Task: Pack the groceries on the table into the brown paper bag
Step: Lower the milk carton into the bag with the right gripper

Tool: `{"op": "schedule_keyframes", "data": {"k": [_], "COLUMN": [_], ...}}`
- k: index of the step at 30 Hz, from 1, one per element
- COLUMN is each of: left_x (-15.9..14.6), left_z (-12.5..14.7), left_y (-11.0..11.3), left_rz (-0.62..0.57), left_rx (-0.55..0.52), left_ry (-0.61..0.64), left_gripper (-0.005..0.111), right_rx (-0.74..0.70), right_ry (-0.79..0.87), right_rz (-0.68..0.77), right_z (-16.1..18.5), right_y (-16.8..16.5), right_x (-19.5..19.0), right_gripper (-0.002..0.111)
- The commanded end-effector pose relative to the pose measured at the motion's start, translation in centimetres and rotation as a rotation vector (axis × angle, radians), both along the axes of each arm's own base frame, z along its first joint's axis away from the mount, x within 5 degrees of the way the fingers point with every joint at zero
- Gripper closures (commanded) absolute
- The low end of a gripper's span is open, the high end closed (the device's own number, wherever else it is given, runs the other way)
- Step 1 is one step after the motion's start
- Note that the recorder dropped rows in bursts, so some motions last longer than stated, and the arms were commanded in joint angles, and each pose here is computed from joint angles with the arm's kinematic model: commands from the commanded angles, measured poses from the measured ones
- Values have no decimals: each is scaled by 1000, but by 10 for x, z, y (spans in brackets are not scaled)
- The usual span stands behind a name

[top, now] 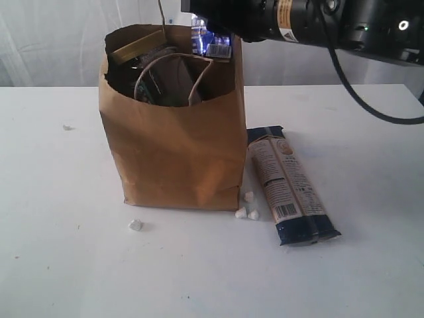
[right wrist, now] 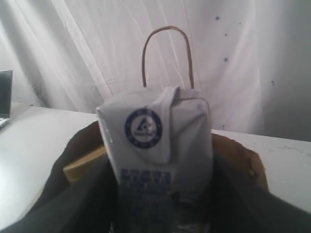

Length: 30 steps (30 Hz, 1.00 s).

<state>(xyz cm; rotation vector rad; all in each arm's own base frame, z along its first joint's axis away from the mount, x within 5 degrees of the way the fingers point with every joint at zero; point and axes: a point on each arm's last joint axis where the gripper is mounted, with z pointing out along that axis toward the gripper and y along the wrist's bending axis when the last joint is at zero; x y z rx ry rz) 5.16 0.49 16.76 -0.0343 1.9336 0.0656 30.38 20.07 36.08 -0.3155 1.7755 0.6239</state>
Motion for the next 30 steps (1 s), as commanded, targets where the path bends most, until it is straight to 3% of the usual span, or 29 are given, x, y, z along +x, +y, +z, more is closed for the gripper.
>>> {"op": "schedule_keyframes", "data": {"k": [1, 14, 22, 30], "left_x": [0, 0, 0, 0], "left_z": [-1, -1, -1, -1], "left_y": [0, 0, 0, 0], "left_rz": [-3, -3, -3, -3], "left_rx": [-3, -3, -3, -3], "left_ry": [-4, -4, -4, -4], "left_gripper": [107, 107, 107, 107], "right_rx": [-60, -244, -223, -273], "right_ry": [-33, -166, -273, -238], "right_rz": [-14, 24, 42, 48], "right_z": [1, 4, 34, 14], "right_y": [-3, -3, 0, 7], "right_x": [0, 1, 1, 14], "right_gripper": [79, 79, 79, 79]}}
